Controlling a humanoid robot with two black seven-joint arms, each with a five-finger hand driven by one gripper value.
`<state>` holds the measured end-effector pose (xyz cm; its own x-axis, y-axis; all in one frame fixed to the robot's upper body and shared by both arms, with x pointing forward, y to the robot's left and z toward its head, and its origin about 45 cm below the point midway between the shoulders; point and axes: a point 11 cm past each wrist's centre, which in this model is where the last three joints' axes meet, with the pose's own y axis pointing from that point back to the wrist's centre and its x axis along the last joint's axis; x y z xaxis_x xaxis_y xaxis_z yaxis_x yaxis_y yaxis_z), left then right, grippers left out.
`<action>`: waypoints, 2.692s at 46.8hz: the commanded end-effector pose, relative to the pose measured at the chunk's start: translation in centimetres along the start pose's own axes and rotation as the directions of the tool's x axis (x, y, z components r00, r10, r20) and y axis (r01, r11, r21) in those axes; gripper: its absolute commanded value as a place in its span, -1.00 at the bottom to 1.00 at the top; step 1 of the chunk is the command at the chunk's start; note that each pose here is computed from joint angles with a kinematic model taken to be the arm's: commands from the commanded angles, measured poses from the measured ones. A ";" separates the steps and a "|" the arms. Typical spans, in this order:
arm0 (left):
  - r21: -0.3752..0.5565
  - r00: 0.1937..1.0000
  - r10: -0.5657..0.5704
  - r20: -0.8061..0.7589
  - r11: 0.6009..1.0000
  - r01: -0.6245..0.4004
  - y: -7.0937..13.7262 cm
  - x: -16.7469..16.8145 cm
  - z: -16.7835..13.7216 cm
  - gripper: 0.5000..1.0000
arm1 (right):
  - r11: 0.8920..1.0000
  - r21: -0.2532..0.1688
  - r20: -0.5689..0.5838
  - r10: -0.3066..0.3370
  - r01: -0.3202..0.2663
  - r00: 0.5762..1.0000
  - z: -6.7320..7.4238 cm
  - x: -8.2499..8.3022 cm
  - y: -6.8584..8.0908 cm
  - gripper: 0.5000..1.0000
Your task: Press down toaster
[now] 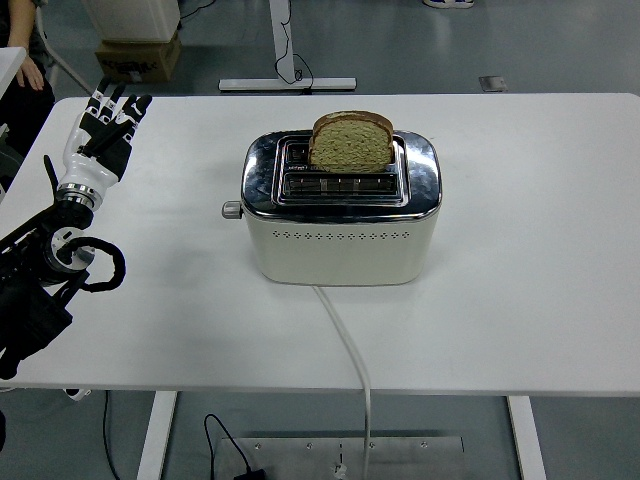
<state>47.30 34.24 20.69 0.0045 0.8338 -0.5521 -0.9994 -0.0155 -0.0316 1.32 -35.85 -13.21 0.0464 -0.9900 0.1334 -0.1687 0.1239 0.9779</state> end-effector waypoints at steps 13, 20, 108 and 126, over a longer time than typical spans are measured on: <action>-0.002 1.000 -0.001 -0.002 1.000 0.001 0.0 0.0 0.0 1.00 | 1.000 0.000 0.000 -0.001 0.001 1.000 0.0 0.0 0.0 0.99; 0.002 1.000 -0.004 0.008 1.000 0.004 0.0 -0.1 0.0 1.00 | 1.000 0.000 0.000 0.001 -0.001 1.000 0.0 0.0 0.0 0.99; 0.373 0.545 -0.493 0.678 0.870 0.323 6.0 -0.4 8.0 1.00 | 1.000 0.000 0.000 0.001 -0.001 1.000 0.0 0.0 0.0 0.99; 0.508 0.366 -0.602 0.710 0.797 0.327 8.9 -0.3 6.2 1.00 | 1.000 0.000 0.000 -0.001 0.001 1.000 0.0 0.0 0.0 0.99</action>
<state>38.56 37.71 26.04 0.5601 0.7309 0.3901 -0.8265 0.5254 0.2023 1.32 -35.86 -13.20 0.0467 -0.9899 0.1336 -0.1688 0.1240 0.9778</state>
